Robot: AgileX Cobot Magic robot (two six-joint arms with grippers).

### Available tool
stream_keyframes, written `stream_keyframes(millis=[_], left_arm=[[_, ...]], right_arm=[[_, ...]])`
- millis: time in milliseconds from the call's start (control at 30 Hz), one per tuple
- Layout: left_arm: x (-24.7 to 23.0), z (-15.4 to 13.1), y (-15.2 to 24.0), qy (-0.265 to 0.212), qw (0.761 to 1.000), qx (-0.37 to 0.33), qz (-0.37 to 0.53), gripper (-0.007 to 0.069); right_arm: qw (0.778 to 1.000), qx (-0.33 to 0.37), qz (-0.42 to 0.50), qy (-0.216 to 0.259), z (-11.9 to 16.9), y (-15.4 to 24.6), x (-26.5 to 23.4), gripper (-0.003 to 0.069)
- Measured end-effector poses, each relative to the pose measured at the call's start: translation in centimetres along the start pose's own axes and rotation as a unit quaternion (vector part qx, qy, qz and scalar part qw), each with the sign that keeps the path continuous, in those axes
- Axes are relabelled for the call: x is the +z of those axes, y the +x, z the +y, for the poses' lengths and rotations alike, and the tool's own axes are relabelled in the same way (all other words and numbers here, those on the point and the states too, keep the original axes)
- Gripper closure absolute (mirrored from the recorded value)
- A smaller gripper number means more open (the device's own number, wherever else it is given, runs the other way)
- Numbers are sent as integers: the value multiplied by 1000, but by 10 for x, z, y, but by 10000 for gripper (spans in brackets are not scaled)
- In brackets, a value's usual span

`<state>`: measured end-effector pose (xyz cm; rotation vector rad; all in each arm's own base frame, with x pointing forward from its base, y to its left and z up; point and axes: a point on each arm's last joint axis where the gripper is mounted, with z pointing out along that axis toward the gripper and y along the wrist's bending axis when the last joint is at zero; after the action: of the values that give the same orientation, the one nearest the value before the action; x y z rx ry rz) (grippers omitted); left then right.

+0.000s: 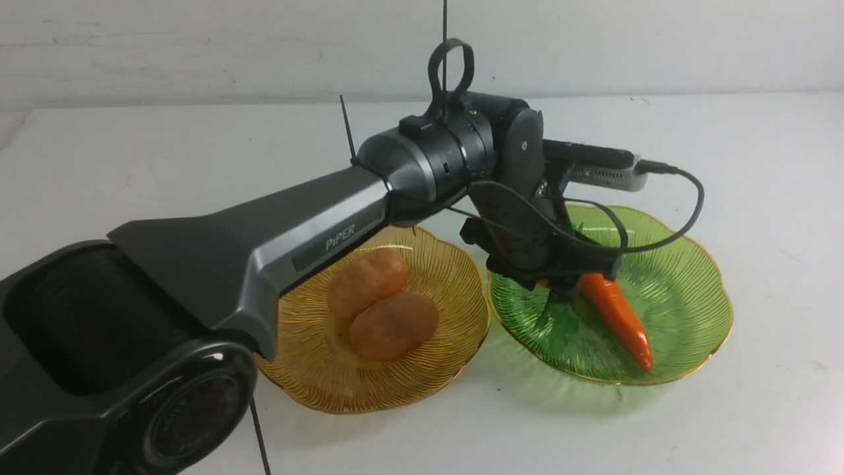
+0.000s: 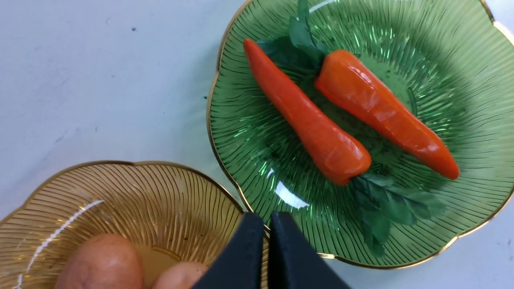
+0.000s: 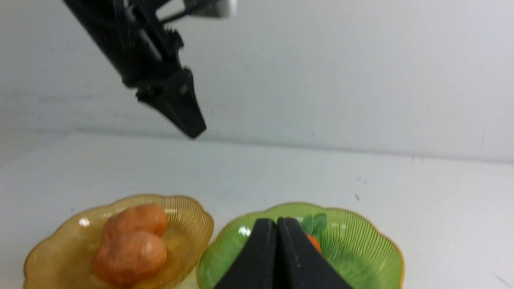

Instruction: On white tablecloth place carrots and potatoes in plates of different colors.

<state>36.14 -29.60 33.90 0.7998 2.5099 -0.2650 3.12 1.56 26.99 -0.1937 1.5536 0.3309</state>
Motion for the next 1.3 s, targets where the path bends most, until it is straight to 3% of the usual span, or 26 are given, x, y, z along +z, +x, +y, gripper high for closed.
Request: stream_keyframes(millis=[400,567,833,1100,1200,1300], left_arm=[[-4,0,-1,0,1000,-1,-5,629],[-49,-1,-3,7,999,-10,-47,629],[-126,0,13,13,995,-11,-101,629],[-198,17,100,-50,994,8,-96,629],[-232,23,146,-63,991,-3,-117,629],[-251,30,217,-70,989,-32,-128,629]], right_arm=[[1000,3,-17,3,-1,2,2,674],[1000,-2,-1,7,-2,10,4,674],[989,-62,84,102,-19,59,14,674],[976,-100,142,128,-27,91,15,674],[976,-102,140,128,-27,91,15,674],[976,-102,140,128,-27,91,15,674]])
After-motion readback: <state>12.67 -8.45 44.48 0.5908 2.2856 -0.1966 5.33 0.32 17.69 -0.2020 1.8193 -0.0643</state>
